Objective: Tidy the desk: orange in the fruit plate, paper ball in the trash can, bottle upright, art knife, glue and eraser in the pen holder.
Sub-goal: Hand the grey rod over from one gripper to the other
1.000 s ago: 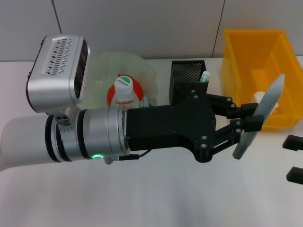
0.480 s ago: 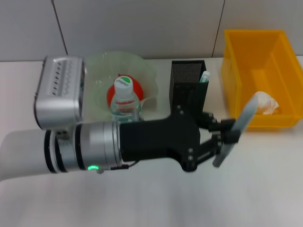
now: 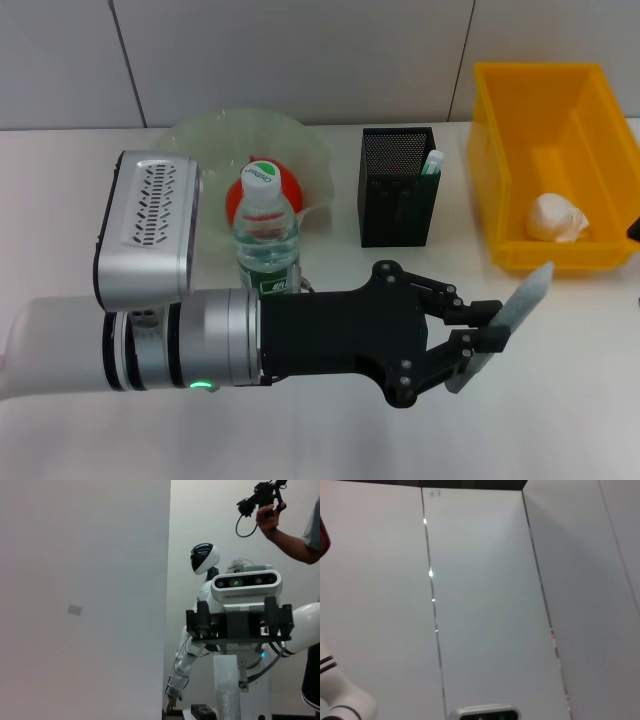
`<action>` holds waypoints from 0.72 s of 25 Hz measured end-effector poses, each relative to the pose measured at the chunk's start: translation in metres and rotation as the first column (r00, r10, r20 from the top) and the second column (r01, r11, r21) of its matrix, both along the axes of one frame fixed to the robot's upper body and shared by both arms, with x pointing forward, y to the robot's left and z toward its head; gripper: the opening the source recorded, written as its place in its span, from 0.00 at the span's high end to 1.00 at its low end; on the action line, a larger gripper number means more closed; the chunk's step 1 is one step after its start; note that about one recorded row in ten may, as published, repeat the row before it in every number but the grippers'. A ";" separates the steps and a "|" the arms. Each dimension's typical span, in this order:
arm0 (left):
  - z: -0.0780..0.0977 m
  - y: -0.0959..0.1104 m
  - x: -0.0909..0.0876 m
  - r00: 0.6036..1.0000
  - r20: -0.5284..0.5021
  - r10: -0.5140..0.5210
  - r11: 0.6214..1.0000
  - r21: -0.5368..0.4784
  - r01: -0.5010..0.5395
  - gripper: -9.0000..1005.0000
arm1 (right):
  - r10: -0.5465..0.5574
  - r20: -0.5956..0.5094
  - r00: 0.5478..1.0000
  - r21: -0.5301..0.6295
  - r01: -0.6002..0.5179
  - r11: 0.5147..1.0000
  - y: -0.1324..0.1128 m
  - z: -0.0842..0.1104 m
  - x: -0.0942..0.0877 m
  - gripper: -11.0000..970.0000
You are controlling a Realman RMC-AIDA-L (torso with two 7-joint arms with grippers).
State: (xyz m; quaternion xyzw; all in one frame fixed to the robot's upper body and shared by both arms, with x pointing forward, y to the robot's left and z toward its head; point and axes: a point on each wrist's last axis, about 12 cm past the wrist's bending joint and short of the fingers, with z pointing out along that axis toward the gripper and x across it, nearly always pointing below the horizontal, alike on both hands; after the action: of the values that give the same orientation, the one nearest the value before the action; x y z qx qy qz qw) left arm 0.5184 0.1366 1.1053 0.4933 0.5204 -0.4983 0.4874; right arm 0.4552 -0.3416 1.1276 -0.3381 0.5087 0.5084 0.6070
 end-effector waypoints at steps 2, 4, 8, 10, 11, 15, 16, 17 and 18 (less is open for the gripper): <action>0.000 -0.001 0.000 1.000 0.002 -0.005 1.000 0.005 0.005 0.85 | 0.008 -0.008 1.000 -0.005 -0.008 1.000 0.001 -0.001 0.000 0.39; -0.001 -0.001 -0.001 1.000 0.006 -0.014 1.000 0.014 0.014 0.85 | 0.013 -0.018 1.000 -0.011 -0.013 1.000 0.003 -0.003 0.000 0.39; -0.002 -0.003 -0.001 1.000 0.011 -0.026 0.999 0.026 0.026 0.85 | 0.031 -0.039 0.999 -0.029 -0.032 0.999 0.009 -0.007 0.002 0.39; -0.001 -0.003 -0.001 1.000 0.013 -0.027 0.999 0.026 0.027 0.85 | 0.033 -0.047 0.998 -0.037 -0.035 0.999 0.013 -0.009 0.004 0.39; -0.001 -0.003 -0.001 1.000 0.013 -0.028 0.999 0.026 0.027 0.85 | 0.038 -0.051 0.998 -0.040 -0.040 0.998 0.015 -0.010 0.005 0.39; -0.001 -0.004 -0.001 1.000 0.013 -0.027 0.999 0.026 0.027 0.85 | 0.052 -0.068 0.996 -0.049 -0.056 0.997 0.022 -0.012 0.008 0.39; -0.001 -0.004 -0.001 1.000 0.013 -0.027 0.999 0.025 0.027 0.85 | 0.051 -0.072 0.996 -0.052 -0.055 0.997 0.022 -0.013 0.009 0.39; -0.001 -0.004 -0.001 1.000 0.013 -0.027 0.999 0.025 0.027 0.85 | 0.051 -0.076 0.996 -0.057 -0.056 0.997 0.024 -0.014 0.010 0.39; -0.001 -0.004 -0.001 1.000 0.014 -0.027 0.999 0.024 0.027 0.85 | 0.052 -0.080 0.995 -0.061 -0.057 0.997 0.025 -0.015 0.011 0.39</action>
State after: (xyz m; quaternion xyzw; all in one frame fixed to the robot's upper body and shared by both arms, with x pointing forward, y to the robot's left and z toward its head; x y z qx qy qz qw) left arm 0.5173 0.1328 1.1048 0.5095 0.5161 -0.4952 0.4784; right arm 0.4659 -0.3169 1.1130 -0.3507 0.5384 0.5212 0.5617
